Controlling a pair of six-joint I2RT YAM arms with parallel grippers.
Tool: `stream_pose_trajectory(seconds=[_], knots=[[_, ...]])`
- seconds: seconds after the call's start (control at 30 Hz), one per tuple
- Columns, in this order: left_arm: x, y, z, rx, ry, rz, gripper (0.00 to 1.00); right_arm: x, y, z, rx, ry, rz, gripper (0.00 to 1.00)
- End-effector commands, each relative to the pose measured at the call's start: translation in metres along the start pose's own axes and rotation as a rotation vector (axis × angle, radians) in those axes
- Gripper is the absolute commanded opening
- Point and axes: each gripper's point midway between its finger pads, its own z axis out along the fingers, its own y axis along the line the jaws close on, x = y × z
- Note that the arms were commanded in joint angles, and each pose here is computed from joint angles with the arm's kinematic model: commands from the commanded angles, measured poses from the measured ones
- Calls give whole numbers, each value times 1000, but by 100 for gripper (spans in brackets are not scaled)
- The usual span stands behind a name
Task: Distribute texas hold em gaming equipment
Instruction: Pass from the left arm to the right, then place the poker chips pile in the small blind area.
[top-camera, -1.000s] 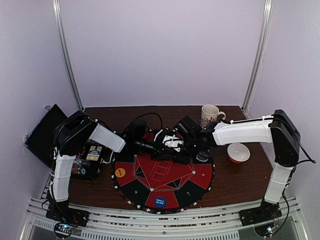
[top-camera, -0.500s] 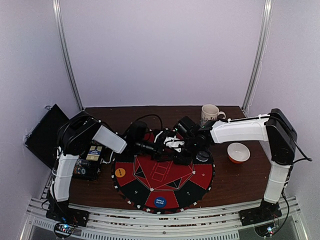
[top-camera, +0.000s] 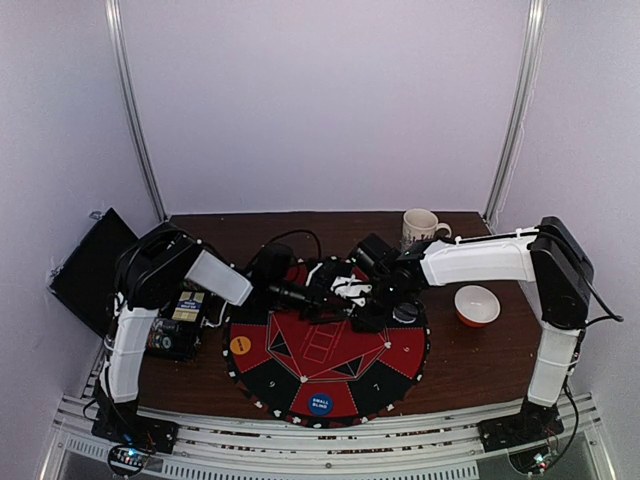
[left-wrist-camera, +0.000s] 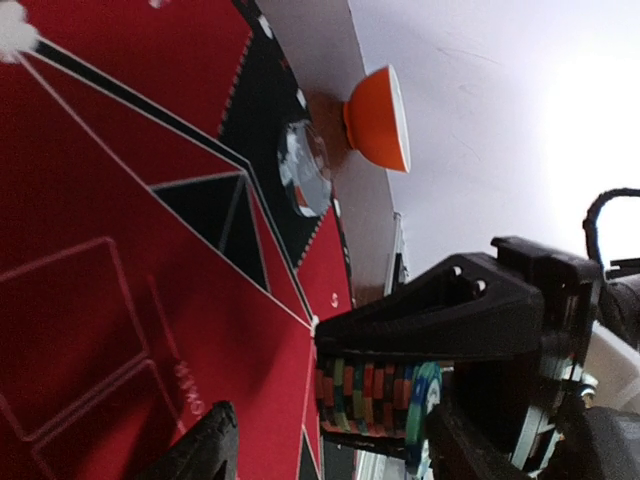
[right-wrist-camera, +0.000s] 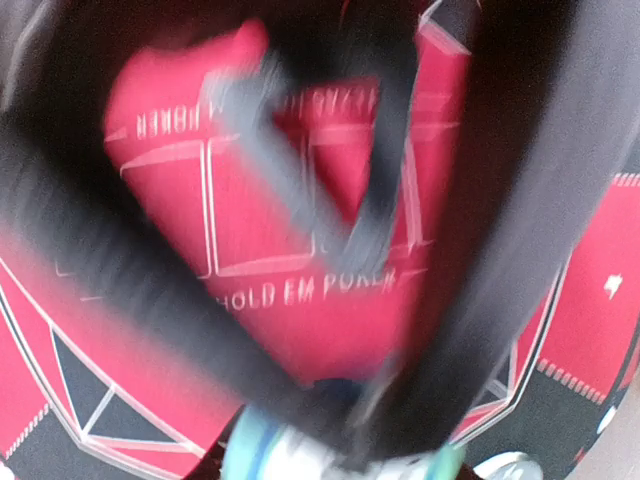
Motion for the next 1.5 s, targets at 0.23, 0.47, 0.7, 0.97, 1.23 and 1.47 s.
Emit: stream_pose_trajectory(seconds=[0.23,0.47,0.7,0.97,1.23,1.47], knots=[[-48,-18,-48,-222,-135,181,67,27,7,-22,-13,89,30,0],[-50,-13,-58,-304,-140,179,67,26,8,-25,-17,80,30,0],[-60,-31,-87,-489,-175,297,67,24,24,-40,-48,54,60,0],[-47,-38,-133,-641,-198,319,67,40,85,-42,-90,110,-35,0],[-24,-46,-162,-730,-207,346,67,43,146,-35,-151,128,-140,0],[-13,-48,-173,-766,-208,352,68,54,168,-21,-175,187,-191,0]])
